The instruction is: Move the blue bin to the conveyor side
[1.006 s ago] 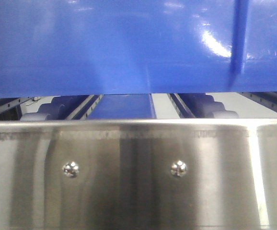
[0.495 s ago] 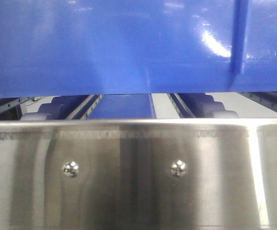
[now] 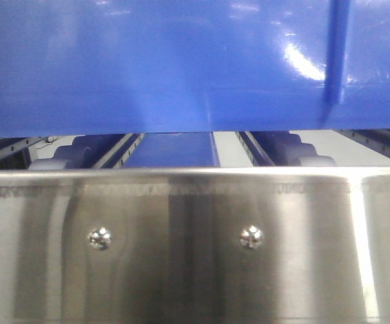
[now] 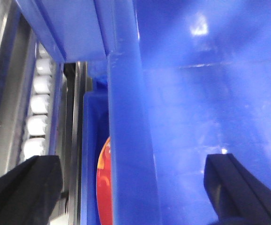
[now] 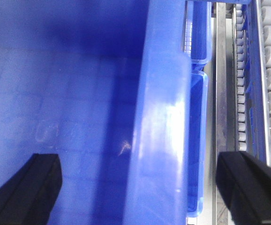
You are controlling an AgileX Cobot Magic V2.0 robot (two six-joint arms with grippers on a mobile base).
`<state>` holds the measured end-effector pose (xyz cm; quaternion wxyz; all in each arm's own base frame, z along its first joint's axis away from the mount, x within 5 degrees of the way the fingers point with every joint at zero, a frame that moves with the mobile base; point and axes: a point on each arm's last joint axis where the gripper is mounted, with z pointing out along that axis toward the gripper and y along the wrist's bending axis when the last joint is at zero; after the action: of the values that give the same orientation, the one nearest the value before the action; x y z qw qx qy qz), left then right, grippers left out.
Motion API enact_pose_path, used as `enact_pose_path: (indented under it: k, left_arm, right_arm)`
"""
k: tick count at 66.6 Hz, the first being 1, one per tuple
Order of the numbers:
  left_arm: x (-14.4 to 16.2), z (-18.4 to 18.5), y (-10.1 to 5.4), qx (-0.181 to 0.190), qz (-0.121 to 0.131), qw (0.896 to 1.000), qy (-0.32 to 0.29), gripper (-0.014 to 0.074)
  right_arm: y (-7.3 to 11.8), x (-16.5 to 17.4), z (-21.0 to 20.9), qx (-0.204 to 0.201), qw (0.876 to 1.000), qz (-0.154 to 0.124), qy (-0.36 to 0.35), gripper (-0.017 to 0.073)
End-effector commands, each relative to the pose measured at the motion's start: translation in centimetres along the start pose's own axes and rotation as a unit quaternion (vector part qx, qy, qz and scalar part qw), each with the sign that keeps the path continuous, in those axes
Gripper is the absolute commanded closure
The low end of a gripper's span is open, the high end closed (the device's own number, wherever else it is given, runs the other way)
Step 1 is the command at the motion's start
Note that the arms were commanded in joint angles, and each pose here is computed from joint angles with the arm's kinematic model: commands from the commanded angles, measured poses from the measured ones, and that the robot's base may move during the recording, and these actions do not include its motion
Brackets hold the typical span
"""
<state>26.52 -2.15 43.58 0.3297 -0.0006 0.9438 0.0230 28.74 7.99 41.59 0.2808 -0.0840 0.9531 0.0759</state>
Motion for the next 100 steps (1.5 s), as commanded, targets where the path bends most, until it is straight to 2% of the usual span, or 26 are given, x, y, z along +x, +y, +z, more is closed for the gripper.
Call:
enact_pose_path:
  k: [1, 23, 38, 43, 48, 53, 54, 55, 59, 60, 64, 75, 86, 100]
  left_arm:
    - [-0.3, 0.8, -0.2, 0.004, -0.002, 1.0, 0.006, 0.0078]
    - [-1.1, 3.5, -0.7, 0.004, 0.0, 1.0, 0.029, 0.0078]
    - [-1.1, 3.6, -0.7, 0.003, 0.0, 1.0, 0.03, 0.0079]
    - [-1.1, 3.6, -0.7, 0.003, 0.0, 1.0, 0.03, 0.011]
    - [-1.1, 3.6, -0.6, 0.0, 0.002, 1.0, 0.03, 0.02]
    - [-1.1, 3.6, -0.4, -0.011, 0.006, 1.0, 0.029, 0.0374]
    - [-1.1, 3.6, -0.4, -0.013, 0.007, 0.999, 0.028, 0.044]
    - [-1.1, 3.6, -0.3, -0.015, 0.008, 0.999, 0.028, 0.0487]
    - [-1.1, 3.6, -0.3, -0.019, 0.01, 0.999, 0.029, 0.0649]
    - [-1.1, 3.6, -0.3, -0.019, 0.01, 0.999, 0.03, 0.0625]
    - [-1.1, 3.6, -0.3, -0.018, 0.009, 0.999, 0.03, 0.0568]
    - [-1.1, 3.6, -0.3, -0.018, 0.009, 0.999, 0.031, 0.0599]
    - [-0.9, 2.2, -0.1, -0.016, 0.007, 1.0, 0.012, 0.06]
    - [-0.6, -2.5, 0.0, -0.002, 0.006, 0.997, -0.079, 0.06]
  right_arm:
    - [-0.1, -0.1, 0.0, 0.008, 1.0, -0.001, -0.007, 0.0009]
    - [-0.1, -0.1, 0.0, 0.008, 1.0, -0.001, -0.007, 0.0009]
    - [-0.1, -0.1, 0.0, 0.008, 1.0, -0.001, -0.007, 0.0022]
    - [-0.1, -0.1, 0.0, 0.008, 1.0, -0.001, -0.007, 0.0087]
    - [-0.1, -0.1, 0.0, 0.008, 1.0, -0.001, -0.007, 0.0207]
    - [-0.2, -0.2, 0.3, 0.008, 1.0, -0.001, -0.004, 0.0386]
    - [-0.2, -0.2, 0.3, 0.008, 1.0, -0.001, -0.004, 0.0449]
    - [-0.2, -0.2, 0.3, 0.008, 1.0, -0.001, -0.004, 0.047]
    - [-0.2, 0.0, 0.5, 0.008, 1.0, 0.0, 0.001, 0.066]
    - [-0.2, 0.0, 0.6, 0.008, 1.0, 0.0, 0.002, 0.0678]
    - [-0.2, 0.1, 0.7, 0.009, 1.0, 0.0, 0.006, 0.0633]
    - [-0.3, 0.3, 0.9, 0.011, 1.0, 0.0, 0.009, 0.0634]
    - [-0.2, 0.8, -1.3, 0.009, 1.0, -0.002, -0.018, 0.0634]
    - [-0.1, 1.9, -6.1, 0.002, 0.996, -0.004, -0.093, 0.0634]
